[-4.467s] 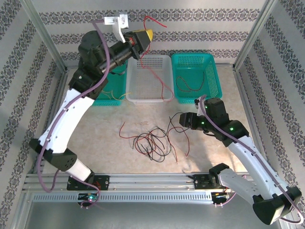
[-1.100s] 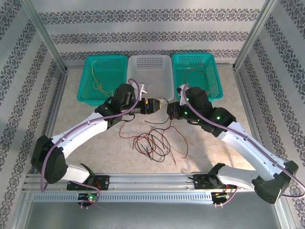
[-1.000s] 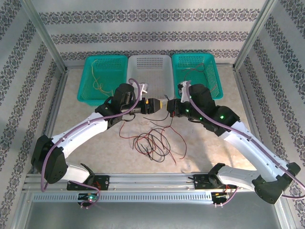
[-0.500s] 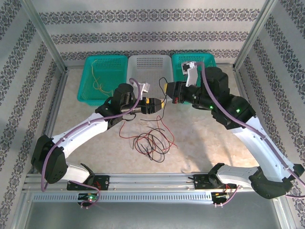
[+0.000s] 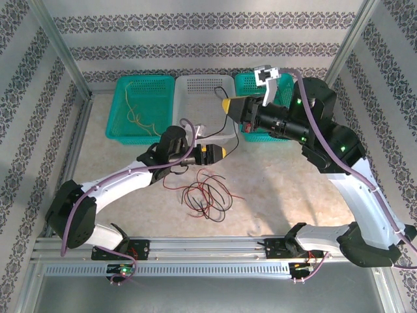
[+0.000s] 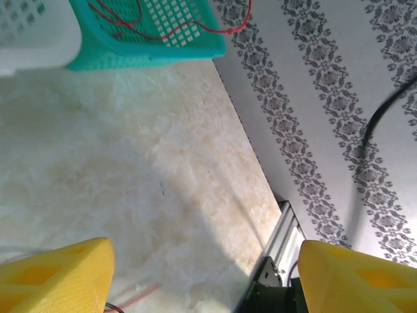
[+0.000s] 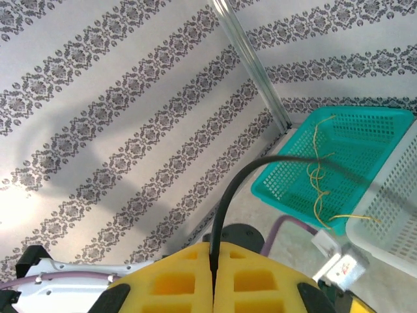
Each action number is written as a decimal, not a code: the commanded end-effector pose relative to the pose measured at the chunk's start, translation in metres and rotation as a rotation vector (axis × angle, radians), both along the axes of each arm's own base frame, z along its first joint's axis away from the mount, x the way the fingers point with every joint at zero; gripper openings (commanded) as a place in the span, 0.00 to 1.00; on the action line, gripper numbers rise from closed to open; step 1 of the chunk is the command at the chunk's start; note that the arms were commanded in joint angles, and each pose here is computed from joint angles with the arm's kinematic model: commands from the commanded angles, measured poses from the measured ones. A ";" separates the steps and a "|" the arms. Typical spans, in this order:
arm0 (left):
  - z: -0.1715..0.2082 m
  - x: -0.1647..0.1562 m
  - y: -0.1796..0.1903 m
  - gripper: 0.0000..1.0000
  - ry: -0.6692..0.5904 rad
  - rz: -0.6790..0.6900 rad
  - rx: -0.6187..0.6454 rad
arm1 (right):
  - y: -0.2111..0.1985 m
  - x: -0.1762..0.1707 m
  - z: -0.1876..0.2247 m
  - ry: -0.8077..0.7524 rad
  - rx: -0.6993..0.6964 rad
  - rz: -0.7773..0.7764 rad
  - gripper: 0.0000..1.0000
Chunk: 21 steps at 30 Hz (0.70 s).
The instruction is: Untangle the cables
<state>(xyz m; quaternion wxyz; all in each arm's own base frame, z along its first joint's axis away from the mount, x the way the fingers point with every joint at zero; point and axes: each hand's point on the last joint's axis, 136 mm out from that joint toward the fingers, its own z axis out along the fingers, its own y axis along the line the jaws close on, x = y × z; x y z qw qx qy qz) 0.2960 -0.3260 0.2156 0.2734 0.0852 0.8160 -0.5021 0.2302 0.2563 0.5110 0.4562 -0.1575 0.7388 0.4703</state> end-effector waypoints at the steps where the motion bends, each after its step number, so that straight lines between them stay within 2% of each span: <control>1: 0.004 -0.008 -0.004 0.72 0.009 -0.013 -0.061 | 0.003 0.002 0.018 -0.062 0.019 0.017 0.00; 7: -0.022 -0.017 0.026 0.65 0.018 0.053 0.100 | -0.001 0.022 0.033 -0.107 0.019 -0.027 0.00; 10: -0.020 -0.018 0.041 0.65 0.007 0.113 0.117 | -0.003 0.041 0.024 -0.069 0.005 -0.065 0.00; 21: 0.012 -0.036 0.115 0.78 -0.122 0.350 0.226 | -0.002 0.121 -0.025 0.052 -0.089 -0.148 0.00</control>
